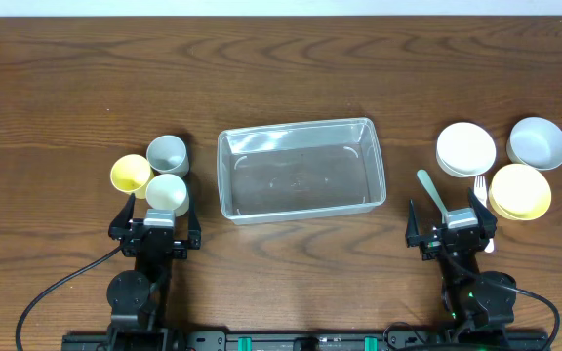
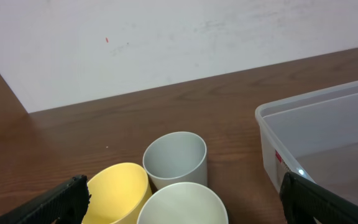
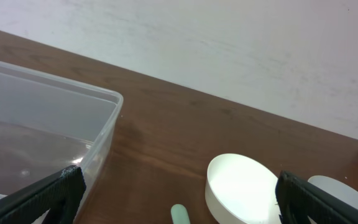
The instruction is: Pack container
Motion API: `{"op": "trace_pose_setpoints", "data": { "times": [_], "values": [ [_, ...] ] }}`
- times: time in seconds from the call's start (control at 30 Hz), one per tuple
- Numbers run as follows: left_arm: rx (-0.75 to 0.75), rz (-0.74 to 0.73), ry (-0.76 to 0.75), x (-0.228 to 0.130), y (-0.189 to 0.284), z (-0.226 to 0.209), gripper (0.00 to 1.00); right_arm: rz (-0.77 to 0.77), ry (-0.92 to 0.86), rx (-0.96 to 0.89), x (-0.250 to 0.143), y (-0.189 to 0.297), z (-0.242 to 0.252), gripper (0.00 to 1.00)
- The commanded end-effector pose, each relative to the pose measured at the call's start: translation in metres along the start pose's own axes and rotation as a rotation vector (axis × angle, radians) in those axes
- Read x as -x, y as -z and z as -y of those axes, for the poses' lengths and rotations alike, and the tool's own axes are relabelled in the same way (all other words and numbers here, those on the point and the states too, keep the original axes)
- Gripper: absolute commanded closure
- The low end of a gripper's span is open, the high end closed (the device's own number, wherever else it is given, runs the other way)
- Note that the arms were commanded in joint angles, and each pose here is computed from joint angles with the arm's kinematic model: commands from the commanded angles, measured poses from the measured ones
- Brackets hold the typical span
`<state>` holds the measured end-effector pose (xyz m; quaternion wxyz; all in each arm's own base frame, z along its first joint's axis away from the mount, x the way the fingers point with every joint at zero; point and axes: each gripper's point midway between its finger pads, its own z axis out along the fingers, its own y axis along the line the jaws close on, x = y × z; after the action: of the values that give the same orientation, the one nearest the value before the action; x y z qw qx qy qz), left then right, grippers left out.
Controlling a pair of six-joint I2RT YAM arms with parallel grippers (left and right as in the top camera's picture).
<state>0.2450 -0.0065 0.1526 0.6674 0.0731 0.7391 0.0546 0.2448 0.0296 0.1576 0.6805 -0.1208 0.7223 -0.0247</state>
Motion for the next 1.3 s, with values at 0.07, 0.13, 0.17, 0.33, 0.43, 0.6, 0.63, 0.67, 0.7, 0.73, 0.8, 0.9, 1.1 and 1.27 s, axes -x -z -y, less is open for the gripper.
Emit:
{"op": "trace_pose_setpoints", "data": {
  "times": [0.07, 0.13, 0.17, 0.33, 0.43, 0.6, 0.63, 0.67, 0.7, 0.73, 0.8, 0.9, 1.1, 1.27],
  "values": [
    [0.004, -0.055, -0.011, -0.017, -0.001, 0.0, 0.02, -0.001, 0.011, 0.015, -0.001, 0.0, -0.003, 0.01],
    [0.004, -0.055, -0.011, -0.017, -0.001, 0.0, 0.02, -0.001, 0.011, 0.015, -0.001, 0.0, -0.004, 0.01],
    [0.004, -0.055, -0.011, -0.017, -0.001, 0.0, 0.02, -0.001, 0.011, 0.015, -0.001, 0.0, -0.004, 0.01],
    [0.004, -0.055, -0.011, -0.017, -0.001, 0.0, 0.02, -0.001, 0.011, 0.015, -0.001, 0.0, -0.003, 0.01],
    [0.004, -0.055, -0.011, -0.017, -0.001, 0.0, 0.02, -0.001, 0.011, 0.015, -0.001, 0.0, -0.003, 0.01],
    [0.004, -0.055, -0.011, -0.017, -0.001, 0.0, 0.02, -0.001, 0.011, 0.015, -0.001, 0.0, -0.003, 0.01],
    [0.004, -0.055, -0.011, -0.017, -0.001, 0.0, 0.02, 0.0, 0.011, 0.02, -0.001, 0.0, -0.004, 0.01],
    [0.005, -0.055, -0.011, -0.017, -0.001, 0.0, 0.02, 0.002, 0.011, 0.026, 0.0, 0.0, -0.005, 0.01],
    [0.007, -0.055, -0.011, -0.017, -0.001, 0.0, 0.02, 0.005, 0.011, 0.032, 0.001, 0.0, -0.006, 0.01],
    [0.007, -0.055, -0.011, -0.017, -0.001, 0.0, 0.02, 0.004, 0.008, 0.035, 0.0, 0.0, -0.007, 0.01],
    [0.007, -0.055, -0.011, -0.017, -0.001, 0.0, 0.02, 0.001, -0.072, 0.035, 0.0, 0.0, -0.007, 0.01],
    [0.006, -0.052, 0.035, -0.016, -0.001, 0.0, 0.02, -0.004, -0.176, 0.042, -0.001, 0.0, -0.008, 0.01],
    [0.008, -0.127, 0.266, -0.013, 0.005, 0.0, 0.02, -0.006, -0.237, 0.052, 0.012, 0.0, -0.007, 0.01],
    [0.006, -0.211, 0.276, 0.027, 0.013, -0.008, 0.02, -0.09, -0.241, 0.076, 0.042, -0.003, -0.004, 0.01]
  ]
}}
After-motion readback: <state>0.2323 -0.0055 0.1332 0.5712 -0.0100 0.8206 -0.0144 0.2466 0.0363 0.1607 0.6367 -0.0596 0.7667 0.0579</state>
